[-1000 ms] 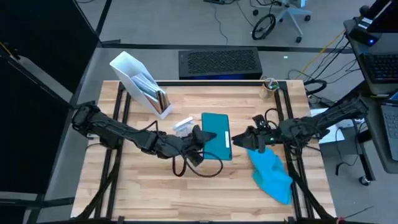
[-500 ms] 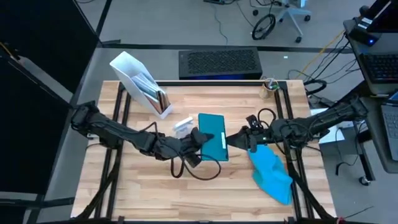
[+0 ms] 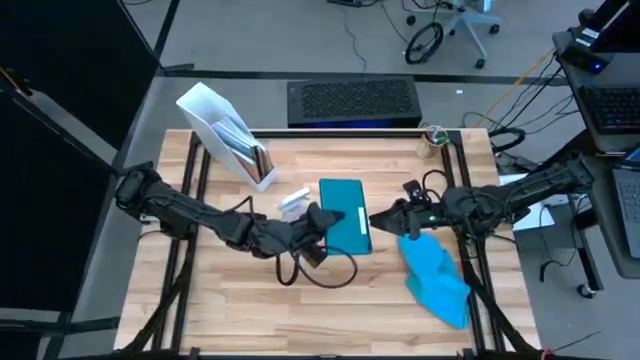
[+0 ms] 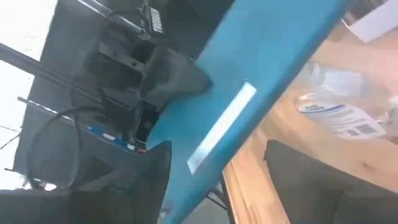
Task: Apply microfiber cloth
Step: Spray the back of the blue tablet with the spray bottle
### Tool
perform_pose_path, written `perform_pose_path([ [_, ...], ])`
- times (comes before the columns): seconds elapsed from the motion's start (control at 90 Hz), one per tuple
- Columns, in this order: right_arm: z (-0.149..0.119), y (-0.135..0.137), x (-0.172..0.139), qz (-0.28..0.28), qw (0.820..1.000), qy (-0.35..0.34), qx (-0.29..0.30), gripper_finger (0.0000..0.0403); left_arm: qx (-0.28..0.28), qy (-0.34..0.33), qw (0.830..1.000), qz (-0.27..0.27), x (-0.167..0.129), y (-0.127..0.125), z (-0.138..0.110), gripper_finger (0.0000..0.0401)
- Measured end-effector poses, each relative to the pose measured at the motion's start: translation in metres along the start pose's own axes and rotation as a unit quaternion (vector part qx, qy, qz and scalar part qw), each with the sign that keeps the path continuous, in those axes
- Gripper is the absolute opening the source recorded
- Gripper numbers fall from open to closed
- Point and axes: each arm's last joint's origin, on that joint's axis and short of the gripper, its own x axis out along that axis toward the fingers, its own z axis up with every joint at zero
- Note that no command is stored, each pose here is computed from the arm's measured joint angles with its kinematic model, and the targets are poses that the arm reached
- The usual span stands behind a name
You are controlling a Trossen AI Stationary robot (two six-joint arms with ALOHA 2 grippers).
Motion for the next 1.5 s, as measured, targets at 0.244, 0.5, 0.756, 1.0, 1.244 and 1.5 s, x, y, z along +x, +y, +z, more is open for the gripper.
perform_pose_path([
  [0.244, -0.009, -0.005, 0.019, 0.007, 1.000, 0.021, 0.007, 0.0244, 0.002, -0.021, 1.000, 0.004, 0.000, 0.000, 0.002, 0.0020],
  [0.5, -0.005, 0.004, 0.022, 0.057, 0.998, -0.007, -0.004, 0.0244, -0.012, -0.031, 0.999, 0.015, 0.000, 0.003, 0.002, 0.0020],
  [0.756, -0.006, 0.000, 0.037, 0.068, 0.997, -0.022, -0.025, 0.0240, -0.012, -0.042, 0.999, 0.011, 0.001, 0.001, 0.004, 0.0020],
  [1.0, -0.015, -0.005, 0.062, 0.124, 0.992, -0.014, -0.030, 0.0180, -0.012, -0.059, 0.998, 0.013, 0.001, 0.002, 0.005, 0.0020],
  [1.244, -0.016, -0.008, 0.067, 0.129, 0.991, -0.021, -0.039, 0.0092, -0.009, -0.048, 0.999, 0.010, 0.001, 0.001, 0.004, 0.0021],
  [1.5, -0.013, -0.006, 0.064, 0.126, 0.991, -0.027, -0.030, 0.0032, 0.038, 0.020, 0.999, 0.017, 0.000, 0.002, 0.002, 0.0048],
])
